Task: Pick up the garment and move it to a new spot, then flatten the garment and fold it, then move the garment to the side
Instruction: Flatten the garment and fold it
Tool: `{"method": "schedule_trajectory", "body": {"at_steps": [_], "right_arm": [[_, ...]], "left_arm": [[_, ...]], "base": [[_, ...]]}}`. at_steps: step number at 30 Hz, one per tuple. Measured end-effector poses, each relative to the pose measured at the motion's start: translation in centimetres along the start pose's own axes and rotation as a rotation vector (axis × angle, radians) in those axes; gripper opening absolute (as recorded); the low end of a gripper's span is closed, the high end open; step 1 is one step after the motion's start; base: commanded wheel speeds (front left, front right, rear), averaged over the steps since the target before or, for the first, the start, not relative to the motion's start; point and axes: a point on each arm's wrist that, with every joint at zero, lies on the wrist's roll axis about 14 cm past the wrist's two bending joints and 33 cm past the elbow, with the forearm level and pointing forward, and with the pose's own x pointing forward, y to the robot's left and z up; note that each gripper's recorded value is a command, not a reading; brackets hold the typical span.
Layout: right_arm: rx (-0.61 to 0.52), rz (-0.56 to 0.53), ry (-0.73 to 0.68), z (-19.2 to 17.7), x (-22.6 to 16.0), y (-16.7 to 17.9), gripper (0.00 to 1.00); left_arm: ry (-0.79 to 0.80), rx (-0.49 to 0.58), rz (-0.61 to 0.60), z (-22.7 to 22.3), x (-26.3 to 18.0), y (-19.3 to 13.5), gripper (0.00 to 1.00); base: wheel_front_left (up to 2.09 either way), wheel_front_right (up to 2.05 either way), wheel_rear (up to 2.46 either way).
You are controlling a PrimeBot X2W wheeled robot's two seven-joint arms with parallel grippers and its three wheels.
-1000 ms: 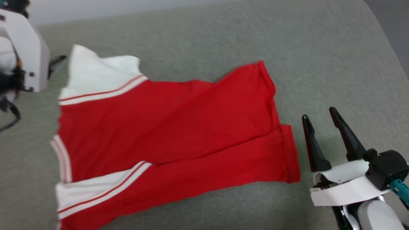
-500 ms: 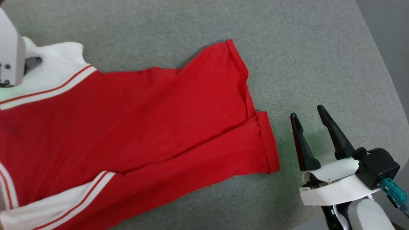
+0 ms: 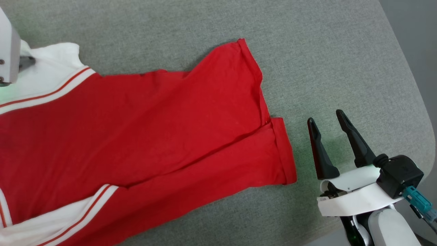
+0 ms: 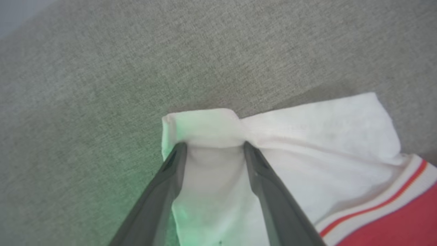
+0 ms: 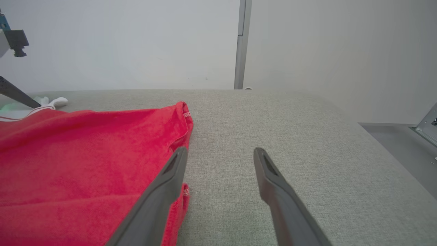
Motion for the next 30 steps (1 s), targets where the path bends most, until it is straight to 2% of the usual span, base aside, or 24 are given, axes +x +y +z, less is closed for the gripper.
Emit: {"method": "schedule_trajectory", "body": {"at_steps": [1, 2, 3, 4, 5, 11, 17, 22, 25, 26, 28, 30], "right_arm": [[-0.001, 0.002, -0.001, 0.0, 0.1, 0.0, 1.00], [-0.001, 0.003, -0.003, 0.1, 0.2, 0.0, 1.00], [-0.001, 0.004, -0.003, 0.1, 0.2, 0.0, 1.00], [0.000, 0.005, -0.003, 0.1, 0.3, 0.1, 1.00], [-0.001, 0.008, -0.002, 0.0, 0.3, 0.2, 1.00], [0.003, 0.017, 0.001, 0.0, 0.4, 0.5, 1.00], [0.045, 0.064, 0.030, 0.0, 0.9, 0.8, 1.00], [0.034, 0.149, 0.036, 3.2, 4.0, 1.2, 1.00], [0.005, 0.198, 0.101, 4.2, 6.2, 1.7, 1.00], [0.032, 0.205, 0.150, 4.0, 6.9, 1.9, 1.00], [0.010, 0.237, 0.266, 3.1, 7.9, 2.5, 1.00], [0.020, 0.259, 0.326, 3.5, 9.3, 3.2, 1.00]], "left_arm": [[0.009, -0.010, 0.003, -0.1, 0.1, 0.0, 0.73], [0.022, -0.014, -0.001, -0.3, 0.2, -0.1, 0.46], [0.031, -0.024, 0.000, -0.4, 0.2, -0.1, 0.44], [0.043, -0.038, 0.000, -0.6, 0.4, -0.1, 0.33], [0.060, -0.043, -0.005, -0.8, 0.5, -0.2, 0.00], [0.082, -0.072, -0.014, -0.8, 0.8, -0.8, 0.00], [0.048, -0.023, 0.003, -0.2, -0.7, -1.4, 0.00], [0.000, -0.002, 0.002, 0.1, -2.1, -2.2, 0.00], [-0.026, -0.004, -0.013, 0.1, -3.0, -2.8, 0.00], [-0.037, -0.011, -0.015, 0.2, -3.4, -2.8, 0.00], [-0.053, -0.012, -0.014, 0.2, -4.0, -2.8, 0.00], [-0.069, -0.013, -0.015, 0.1, -4.6, -2.8, 0.00]], "base": [[0.00, 0.00, 0.00], [0.00, 0.00, 0.00], [0.00, 0.00, 0.00], [0.00, 0.00, 0.00], [0.00, 0.00, 0.00], [0.00, 0.00, 0.00], [0.00, 0.00, 0.00], [0.00, 0.00, 0.00], [0.00, 0.00, 0.00], [0.00, 0.00, 0.00], [0.00, 0.00, 0.00], [0.00, 0.00, 0.00]]}}
